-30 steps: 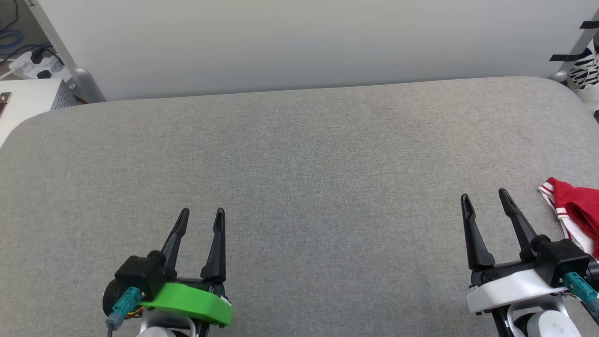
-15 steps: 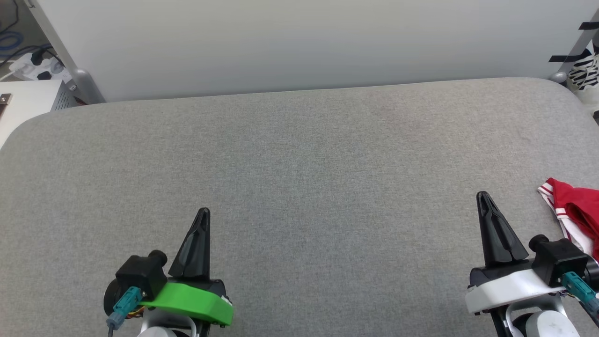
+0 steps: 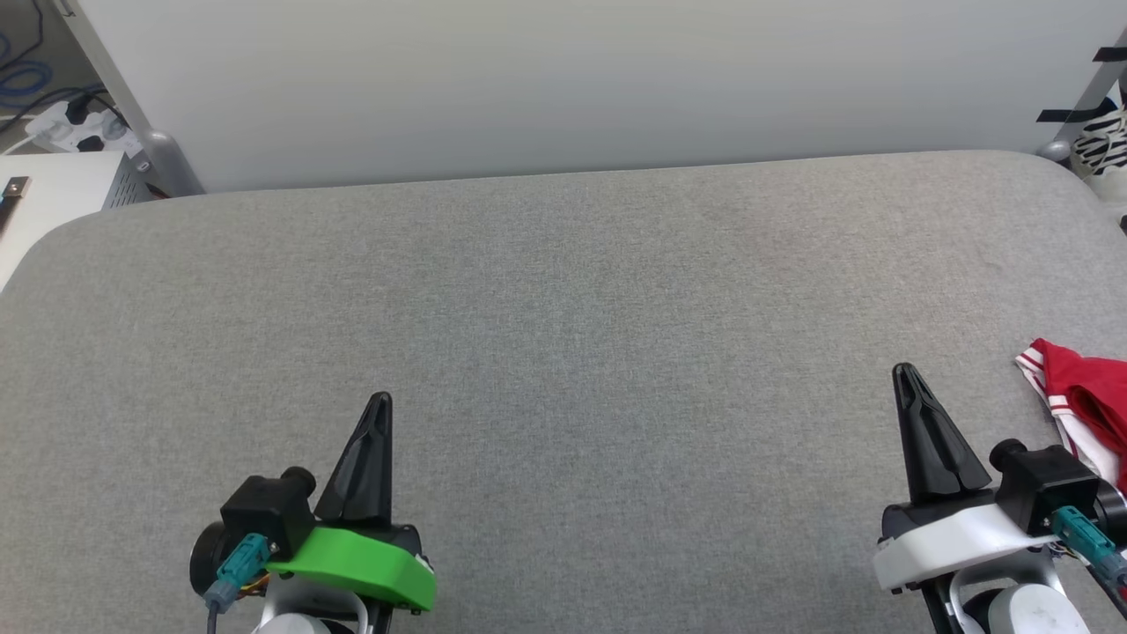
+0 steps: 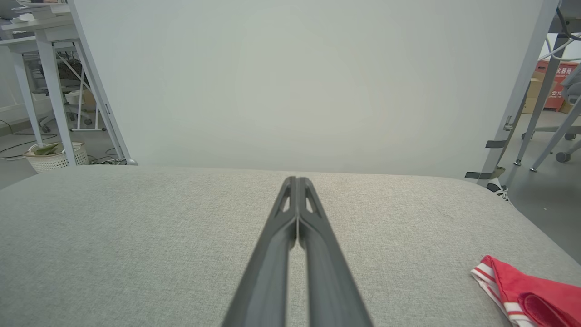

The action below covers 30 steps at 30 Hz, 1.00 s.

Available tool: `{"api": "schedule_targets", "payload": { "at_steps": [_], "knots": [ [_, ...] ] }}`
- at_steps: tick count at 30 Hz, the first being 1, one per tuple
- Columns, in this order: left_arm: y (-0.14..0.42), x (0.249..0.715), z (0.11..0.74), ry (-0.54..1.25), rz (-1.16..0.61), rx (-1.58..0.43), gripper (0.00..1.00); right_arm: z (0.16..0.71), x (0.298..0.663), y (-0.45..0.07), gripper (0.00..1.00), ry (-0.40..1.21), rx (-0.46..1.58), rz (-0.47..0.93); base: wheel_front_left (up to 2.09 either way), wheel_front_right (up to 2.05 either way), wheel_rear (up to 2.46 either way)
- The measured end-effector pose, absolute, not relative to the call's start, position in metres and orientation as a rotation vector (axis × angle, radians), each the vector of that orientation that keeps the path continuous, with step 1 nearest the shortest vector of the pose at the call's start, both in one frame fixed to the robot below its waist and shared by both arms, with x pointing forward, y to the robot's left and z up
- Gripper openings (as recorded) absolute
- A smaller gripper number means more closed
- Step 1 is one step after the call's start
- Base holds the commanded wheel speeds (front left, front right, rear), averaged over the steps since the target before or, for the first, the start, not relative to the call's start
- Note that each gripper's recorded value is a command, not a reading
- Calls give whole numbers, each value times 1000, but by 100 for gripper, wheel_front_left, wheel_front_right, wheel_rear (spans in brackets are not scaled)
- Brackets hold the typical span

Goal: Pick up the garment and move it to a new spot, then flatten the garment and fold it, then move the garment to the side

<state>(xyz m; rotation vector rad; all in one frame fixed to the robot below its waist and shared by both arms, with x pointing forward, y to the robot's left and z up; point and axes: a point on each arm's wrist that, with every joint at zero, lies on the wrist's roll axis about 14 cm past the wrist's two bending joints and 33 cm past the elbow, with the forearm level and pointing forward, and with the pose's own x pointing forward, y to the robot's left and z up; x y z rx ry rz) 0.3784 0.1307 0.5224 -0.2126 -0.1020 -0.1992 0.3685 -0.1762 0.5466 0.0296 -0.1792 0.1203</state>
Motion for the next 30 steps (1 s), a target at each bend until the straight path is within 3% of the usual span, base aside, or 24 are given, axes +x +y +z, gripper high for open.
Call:
{"api": "schedule_targets", "payload": {
  "at_steps": [30],
  "knots": [
    [142,378,524,-75,-156,-130,0,542,371,-171,0,-130,6,127,0,0,0]
  ]
}}
